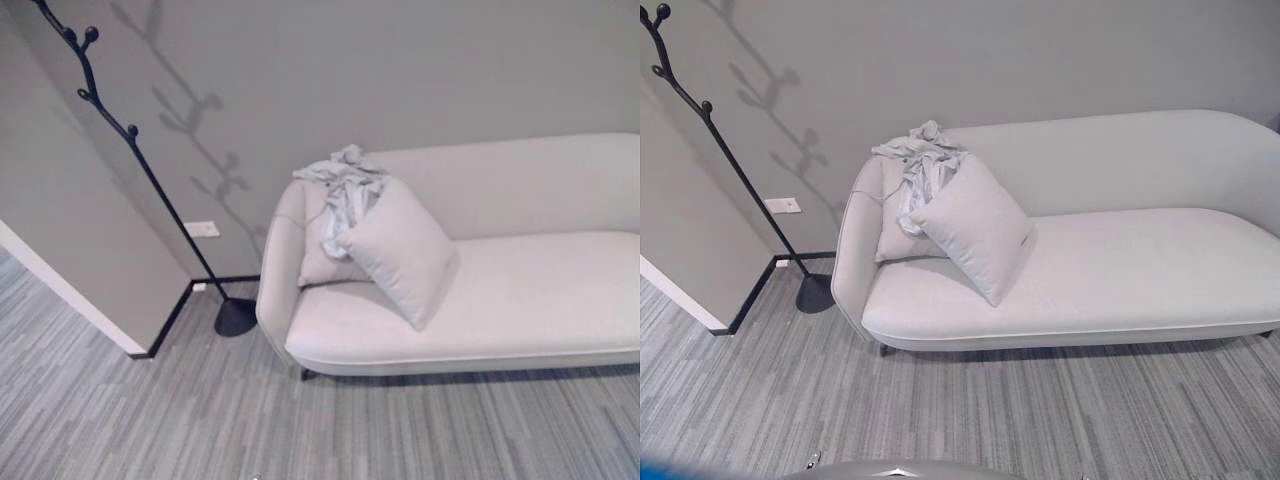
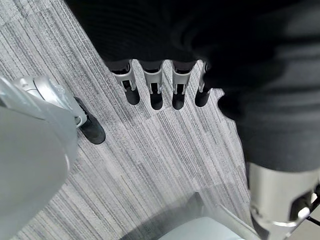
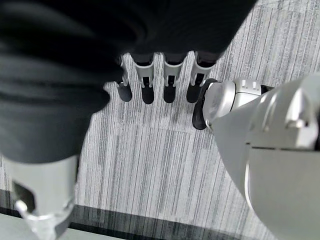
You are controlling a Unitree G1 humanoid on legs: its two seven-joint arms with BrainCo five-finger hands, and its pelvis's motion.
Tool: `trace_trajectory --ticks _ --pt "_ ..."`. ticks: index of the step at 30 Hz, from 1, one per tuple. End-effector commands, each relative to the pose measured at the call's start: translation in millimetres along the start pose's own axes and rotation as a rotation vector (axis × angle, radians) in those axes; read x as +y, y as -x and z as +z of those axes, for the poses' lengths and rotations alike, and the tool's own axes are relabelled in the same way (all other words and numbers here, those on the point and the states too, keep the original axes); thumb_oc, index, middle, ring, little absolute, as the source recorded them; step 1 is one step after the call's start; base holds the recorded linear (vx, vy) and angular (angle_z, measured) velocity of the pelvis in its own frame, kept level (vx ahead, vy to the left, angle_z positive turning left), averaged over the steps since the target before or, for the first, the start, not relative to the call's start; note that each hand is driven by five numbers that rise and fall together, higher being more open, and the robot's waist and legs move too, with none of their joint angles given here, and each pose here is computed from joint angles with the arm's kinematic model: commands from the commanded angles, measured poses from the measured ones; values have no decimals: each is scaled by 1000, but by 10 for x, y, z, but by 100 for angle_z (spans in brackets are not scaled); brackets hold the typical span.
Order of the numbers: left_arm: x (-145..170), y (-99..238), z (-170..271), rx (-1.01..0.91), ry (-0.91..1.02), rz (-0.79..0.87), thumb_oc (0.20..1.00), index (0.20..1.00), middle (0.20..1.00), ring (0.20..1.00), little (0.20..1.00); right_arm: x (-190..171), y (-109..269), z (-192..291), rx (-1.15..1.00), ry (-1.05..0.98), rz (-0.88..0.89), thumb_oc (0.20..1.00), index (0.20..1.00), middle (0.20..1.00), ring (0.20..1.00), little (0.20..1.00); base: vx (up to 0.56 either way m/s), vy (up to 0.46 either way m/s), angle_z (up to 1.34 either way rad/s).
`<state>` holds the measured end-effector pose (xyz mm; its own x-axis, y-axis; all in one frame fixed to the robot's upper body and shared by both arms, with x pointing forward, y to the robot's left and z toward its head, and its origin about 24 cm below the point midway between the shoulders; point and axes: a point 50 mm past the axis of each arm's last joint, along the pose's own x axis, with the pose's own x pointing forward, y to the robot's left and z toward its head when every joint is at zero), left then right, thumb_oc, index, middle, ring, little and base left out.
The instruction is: Hang the clothes on the sofa on the clothes rack.
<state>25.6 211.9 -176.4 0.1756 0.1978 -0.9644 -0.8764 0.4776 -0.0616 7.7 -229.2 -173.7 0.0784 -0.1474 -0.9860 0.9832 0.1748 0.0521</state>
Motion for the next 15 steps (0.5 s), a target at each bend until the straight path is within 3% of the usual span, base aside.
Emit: trace_trajectory --ticks 1,15 --pt "-177 -21 120 -47 14 -33 1000 1000 1000 1000 1000 183 -11 -103 20 1 13 1000 1000 1000 1000 1000 0 0 0" --pt "-148 -18 92 -28 -65 -40 1000 1000 1000 1000 1000 154 -9 -102 30 136 16 1000 1000 1000 1000 1000 5 0 0"
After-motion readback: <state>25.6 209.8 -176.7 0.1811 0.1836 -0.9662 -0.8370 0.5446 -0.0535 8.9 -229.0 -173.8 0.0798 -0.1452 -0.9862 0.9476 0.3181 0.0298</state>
